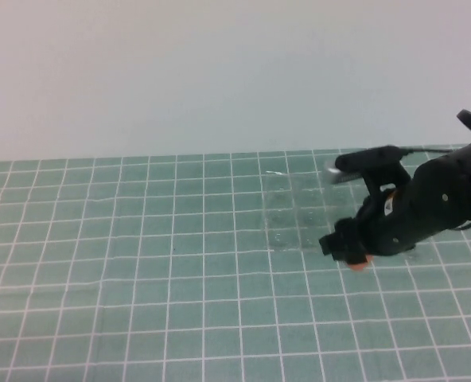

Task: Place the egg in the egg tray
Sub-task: Pick up the egg, then place the egg in the egg tray

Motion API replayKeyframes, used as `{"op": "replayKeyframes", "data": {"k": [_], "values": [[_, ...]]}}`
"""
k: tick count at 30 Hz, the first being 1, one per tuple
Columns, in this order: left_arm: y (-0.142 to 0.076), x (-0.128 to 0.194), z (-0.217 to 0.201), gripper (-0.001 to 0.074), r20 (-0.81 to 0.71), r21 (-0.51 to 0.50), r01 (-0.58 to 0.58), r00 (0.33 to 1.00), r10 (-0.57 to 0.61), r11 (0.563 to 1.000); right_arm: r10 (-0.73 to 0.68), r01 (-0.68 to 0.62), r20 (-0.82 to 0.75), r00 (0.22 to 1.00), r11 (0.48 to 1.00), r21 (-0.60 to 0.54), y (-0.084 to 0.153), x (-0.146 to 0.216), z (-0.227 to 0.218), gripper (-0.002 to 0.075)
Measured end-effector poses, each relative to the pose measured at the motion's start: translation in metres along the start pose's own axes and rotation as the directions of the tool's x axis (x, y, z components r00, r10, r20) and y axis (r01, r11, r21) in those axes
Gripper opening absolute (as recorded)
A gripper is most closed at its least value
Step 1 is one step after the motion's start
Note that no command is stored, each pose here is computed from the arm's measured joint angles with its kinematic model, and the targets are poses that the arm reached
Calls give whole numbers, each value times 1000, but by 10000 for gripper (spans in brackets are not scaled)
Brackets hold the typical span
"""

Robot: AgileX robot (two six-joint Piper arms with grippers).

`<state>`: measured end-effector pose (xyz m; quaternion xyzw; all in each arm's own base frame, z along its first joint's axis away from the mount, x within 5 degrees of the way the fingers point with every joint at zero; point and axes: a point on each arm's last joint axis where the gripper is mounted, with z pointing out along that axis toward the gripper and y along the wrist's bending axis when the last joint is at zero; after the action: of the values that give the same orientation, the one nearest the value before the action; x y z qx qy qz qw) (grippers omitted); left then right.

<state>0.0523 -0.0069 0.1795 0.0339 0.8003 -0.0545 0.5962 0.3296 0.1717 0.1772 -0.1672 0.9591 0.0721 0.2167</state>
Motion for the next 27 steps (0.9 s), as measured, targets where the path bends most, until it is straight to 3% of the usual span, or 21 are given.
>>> {"op": "replayKeyframes", "data": {"k": [10,13,18,27], "values": [[0,0,0,-1,0,2,0,1000,0,1000,-147,153,373,916,988,14,3,-23,-2,372],[0,0,0,-1,0,2,0,1000,0,1000,-220,224,496,840,973,52,3,-21,0,372],[0,0,0,-1,0,2,0,1000,0,1000,-393,413,665,636,901,137,9,-5,5,372],[0,0,0,-1,0,2,0,1000,0,1000,-380,474,761,525,874,109,16,16,42,372]]}}
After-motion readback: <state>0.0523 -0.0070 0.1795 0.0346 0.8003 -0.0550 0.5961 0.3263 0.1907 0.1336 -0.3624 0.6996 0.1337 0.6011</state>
